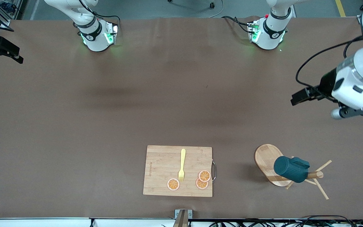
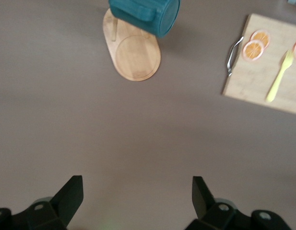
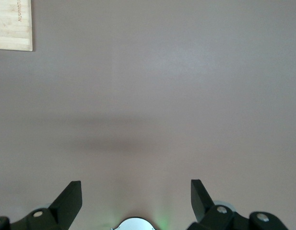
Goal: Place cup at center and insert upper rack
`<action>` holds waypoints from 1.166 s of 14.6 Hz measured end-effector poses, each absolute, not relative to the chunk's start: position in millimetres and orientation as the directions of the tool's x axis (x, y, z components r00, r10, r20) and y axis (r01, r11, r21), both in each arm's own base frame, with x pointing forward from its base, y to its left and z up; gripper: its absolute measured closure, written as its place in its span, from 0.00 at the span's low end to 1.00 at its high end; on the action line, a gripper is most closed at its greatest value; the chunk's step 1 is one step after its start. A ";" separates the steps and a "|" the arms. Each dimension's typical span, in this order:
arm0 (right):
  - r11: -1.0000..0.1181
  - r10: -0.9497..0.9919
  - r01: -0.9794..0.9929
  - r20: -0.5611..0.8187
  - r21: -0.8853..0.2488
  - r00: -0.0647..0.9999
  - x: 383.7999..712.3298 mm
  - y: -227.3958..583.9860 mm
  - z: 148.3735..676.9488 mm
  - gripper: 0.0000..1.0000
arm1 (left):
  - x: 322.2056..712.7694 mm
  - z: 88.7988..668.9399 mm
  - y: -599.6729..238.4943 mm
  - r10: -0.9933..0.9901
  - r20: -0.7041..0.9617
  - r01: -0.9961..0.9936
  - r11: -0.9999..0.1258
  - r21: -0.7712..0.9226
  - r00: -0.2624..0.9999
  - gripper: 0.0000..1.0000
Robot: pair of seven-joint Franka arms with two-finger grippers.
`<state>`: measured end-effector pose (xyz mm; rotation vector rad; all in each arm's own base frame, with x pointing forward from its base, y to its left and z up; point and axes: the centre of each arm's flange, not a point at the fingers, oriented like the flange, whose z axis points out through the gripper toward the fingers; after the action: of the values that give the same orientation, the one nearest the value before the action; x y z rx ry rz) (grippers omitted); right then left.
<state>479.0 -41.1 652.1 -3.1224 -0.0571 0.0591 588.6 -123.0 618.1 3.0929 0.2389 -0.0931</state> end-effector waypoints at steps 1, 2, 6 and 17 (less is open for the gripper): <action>-0.999 0.037 0.036 -0.038 -0.019 0.999 478.9 -41.1 652.1 0.00 | 576.6 622.4 -125.4 0.125 -0.056 0.126 -0.992 0.009 0.991 0.00; -0.999 0.037 0.036 -0.041 -0.019 0.998 478.7 -41.1 651.8 0.00 | 564.4 626.3 -126.3 0.107 -0.046 0.106 -0.994 -0.008 0.993 0.00; -0.999 0.037 0.036 -0.053 -0.021 0.998 477.4 -40.9 650.9 0.00 | 532.0 631.9 -117.5 0.062 -0.010 0.062 -0.997 -0.035 0.998 0.00; -0.999 0.037 0.036 -0.052 -0.021 0.998 477.4 -40.9 650.9 0.00 | 508.6 639.0 -65.8 -0.074 0.003 -0.074 -0.997 0.019 0.997 0.00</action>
<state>477.4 -40.9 650.9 -3.1204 -0.0574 0.0821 508.6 -65.8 639.0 3.1203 -0.1157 0.0033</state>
